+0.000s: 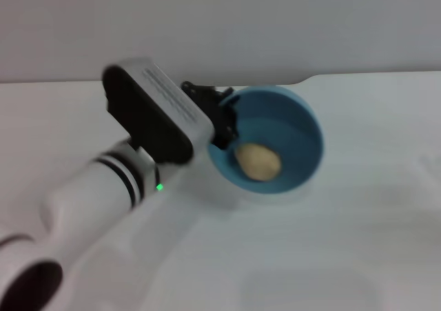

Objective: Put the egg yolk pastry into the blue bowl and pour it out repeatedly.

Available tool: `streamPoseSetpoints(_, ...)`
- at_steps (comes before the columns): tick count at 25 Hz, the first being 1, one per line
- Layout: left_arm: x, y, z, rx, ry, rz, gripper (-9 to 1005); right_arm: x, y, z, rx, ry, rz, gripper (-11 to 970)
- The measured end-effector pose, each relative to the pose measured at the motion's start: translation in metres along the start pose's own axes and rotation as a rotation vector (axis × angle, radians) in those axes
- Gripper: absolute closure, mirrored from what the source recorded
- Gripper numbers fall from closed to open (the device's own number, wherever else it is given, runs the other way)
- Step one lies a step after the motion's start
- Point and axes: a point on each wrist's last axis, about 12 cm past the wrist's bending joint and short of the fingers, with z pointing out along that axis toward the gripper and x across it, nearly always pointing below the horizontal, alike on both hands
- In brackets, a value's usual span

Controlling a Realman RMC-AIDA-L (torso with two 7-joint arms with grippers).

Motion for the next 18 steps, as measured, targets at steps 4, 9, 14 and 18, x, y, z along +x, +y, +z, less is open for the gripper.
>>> streamPoseSetpoints(4, 0.003, -0.024, -0.003, 0.002, -0.103, 0.109, 984, -0.002, -0.003, -0.004, 0.011, -0.018, 0.011, 480)
streamPoseSetpoints(9, 0.003, -0.044, -0.009, -0.027, -0.244, 0.158, 985, -0.002, -0.004, -0.004, 0.019, -0.023, 0.015, 481)
streamPoseSetpoints(14, 0.004, -0.06, -0.017, -0.037, -0.417, 0.217, 985, -0.001, -0.005, -0.001, 0.025, -0.024, 0.025, 482)
streamPoseSetpoints(18, 0.002, -0.063, -0.017, -0.049, -0.457, 0.181, 985, -0.003, -0.004, 0.001, 0.021, -0.025, 0.023, 482)
